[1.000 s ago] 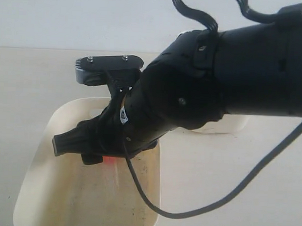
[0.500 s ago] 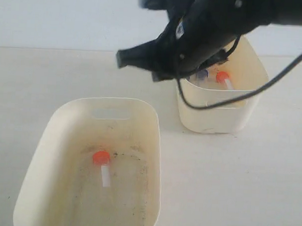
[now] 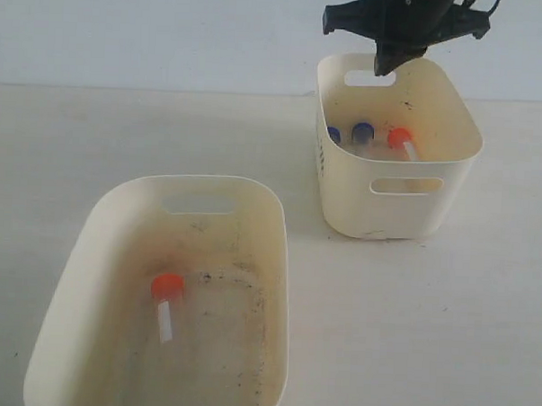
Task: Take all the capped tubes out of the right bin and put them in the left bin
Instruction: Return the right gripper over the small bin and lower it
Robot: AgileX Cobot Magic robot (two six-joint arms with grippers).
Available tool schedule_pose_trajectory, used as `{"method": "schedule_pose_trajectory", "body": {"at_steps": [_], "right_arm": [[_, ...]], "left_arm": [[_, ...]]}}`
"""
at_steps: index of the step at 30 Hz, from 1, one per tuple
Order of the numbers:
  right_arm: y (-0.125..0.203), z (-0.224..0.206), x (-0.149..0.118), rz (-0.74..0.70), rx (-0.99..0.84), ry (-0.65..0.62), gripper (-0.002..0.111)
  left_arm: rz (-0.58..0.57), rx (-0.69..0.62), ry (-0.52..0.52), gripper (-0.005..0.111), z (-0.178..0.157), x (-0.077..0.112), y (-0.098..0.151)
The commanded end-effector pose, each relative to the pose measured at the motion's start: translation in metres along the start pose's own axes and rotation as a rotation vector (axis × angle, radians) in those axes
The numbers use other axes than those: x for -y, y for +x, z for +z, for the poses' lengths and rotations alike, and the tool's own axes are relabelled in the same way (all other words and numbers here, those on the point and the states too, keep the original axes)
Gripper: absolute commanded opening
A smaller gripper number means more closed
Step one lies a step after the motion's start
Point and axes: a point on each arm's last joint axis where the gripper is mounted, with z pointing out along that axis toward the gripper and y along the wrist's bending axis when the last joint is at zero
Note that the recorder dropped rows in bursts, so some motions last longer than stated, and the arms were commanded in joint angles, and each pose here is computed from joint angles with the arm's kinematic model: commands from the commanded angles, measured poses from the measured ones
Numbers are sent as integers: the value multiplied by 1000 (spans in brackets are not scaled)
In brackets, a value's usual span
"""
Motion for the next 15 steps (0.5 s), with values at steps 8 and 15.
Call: {"method": "schedule_pose_trajectory", "body": {"at_steps": [8, 15], "right_arm": [[-7, 73, 1, 60, -73, 15, 0], [-6, 89, 5, 56, -60, 31, 0]], "left_arm": [[-7, 10, 8, 4, 0, 0, -2], [-7, 10, 8, 4, 0, 0, -2]]}}
